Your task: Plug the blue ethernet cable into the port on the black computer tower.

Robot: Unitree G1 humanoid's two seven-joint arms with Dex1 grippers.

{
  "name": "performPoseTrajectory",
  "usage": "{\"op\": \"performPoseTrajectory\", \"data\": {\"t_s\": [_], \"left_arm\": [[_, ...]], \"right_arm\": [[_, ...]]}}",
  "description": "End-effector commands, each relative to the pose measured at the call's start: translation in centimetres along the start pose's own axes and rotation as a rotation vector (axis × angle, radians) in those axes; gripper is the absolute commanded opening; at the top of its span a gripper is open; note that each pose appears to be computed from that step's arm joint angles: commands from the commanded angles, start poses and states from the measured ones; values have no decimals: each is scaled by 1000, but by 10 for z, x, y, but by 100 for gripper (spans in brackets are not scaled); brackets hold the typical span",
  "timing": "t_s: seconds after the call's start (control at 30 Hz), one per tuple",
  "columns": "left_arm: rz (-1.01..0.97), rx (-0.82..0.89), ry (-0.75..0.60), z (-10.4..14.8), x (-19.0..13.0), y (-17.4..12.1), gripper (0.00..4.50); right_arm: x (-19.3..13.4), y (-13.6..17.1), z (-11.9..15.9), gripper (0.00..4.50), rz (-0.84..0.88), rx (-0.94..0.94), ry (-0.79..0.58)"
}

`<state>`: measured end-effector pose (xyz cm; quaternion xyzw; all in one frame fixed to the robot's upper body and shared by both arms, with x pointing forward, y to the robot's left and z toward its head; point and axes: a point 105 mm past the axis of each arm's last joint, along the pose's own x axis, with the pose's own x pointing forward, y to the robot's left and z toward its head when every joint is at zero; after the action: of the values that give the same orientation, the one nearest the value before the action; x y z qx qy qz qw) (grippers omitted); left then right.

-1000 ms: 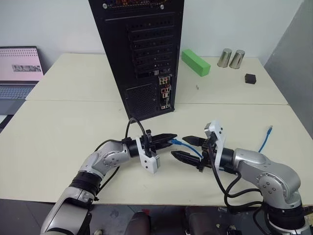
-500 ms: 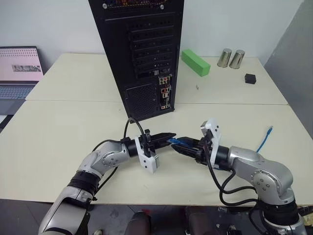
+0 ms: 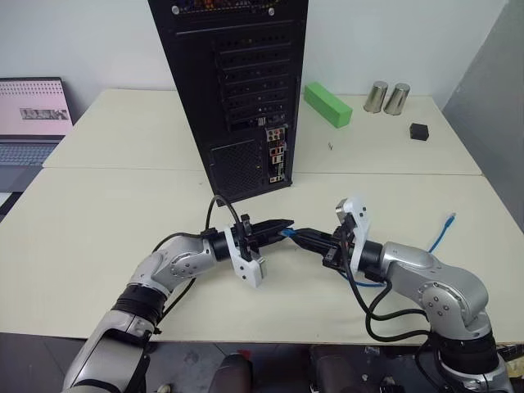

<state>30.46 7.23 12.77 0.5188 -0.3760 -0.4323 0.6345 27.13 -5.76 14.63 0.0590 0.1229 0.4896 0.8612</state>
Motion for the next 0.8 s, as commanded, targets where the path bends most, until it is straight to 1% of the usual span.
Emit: {"op": "performPoseTrajectory", "data": {"t_s": [0.03, 0.07, 0.13, 0.17, 0.23, 0.3, 0.43, 0.5, 0.57, 0.6, 0.63, 0.7, 0.8], "left_arm": [[37, 34, -21, 3, 6, 10, 29], [42, 24, -18, 3, 6, 10, 29], [64, -10, -8, 1, 5, 13, 99], [67, -29, -2, -1, 4, 13, 113], [56, -60, 8, -2, 4, 11, 159], [57, -104, 35, -6, 1, 10, 187], [79, -233, 82, -12, -8, 9, 276], [138, -364, 148, -20, -22, 12, 323], [191, -546, 222, -28, -33, 11, 360], [208, -642, 247, -29, -38, 9, 376], [235, -758, 273, -29, -44, 8, 402], [280, -917, 306, -26, -51, 10, 402], [348, -1026, 365, -26, -58, 19, 402]], "right_arm": [[0, 4, 9, 0, 23, -11, -31], [0, 4, 9, 0, 23, -9, -31], [-1, 4, 9, 0, 21, -14, -28], [-1, 3, 10, 0, 17, -21, -27], [-2, 1, 11, 0, 6, -36, -29], [-3, -1, 13, 0, -7, -51, -34], [-6, -4, 18, 0, -34, -87, -47], [-9, -7, 26, 0, -70, -120, -71], [-11, -11, 34, 0, -121, -178, -95], [-11, -11, 37, 0, -138, -194, -112], [-9, -13, 43, 0, -172, -229, -130], [-3, -13, 50, 0, -213, -278, -157], [9, -15, 58, 0, -284, -338, -195]]}}
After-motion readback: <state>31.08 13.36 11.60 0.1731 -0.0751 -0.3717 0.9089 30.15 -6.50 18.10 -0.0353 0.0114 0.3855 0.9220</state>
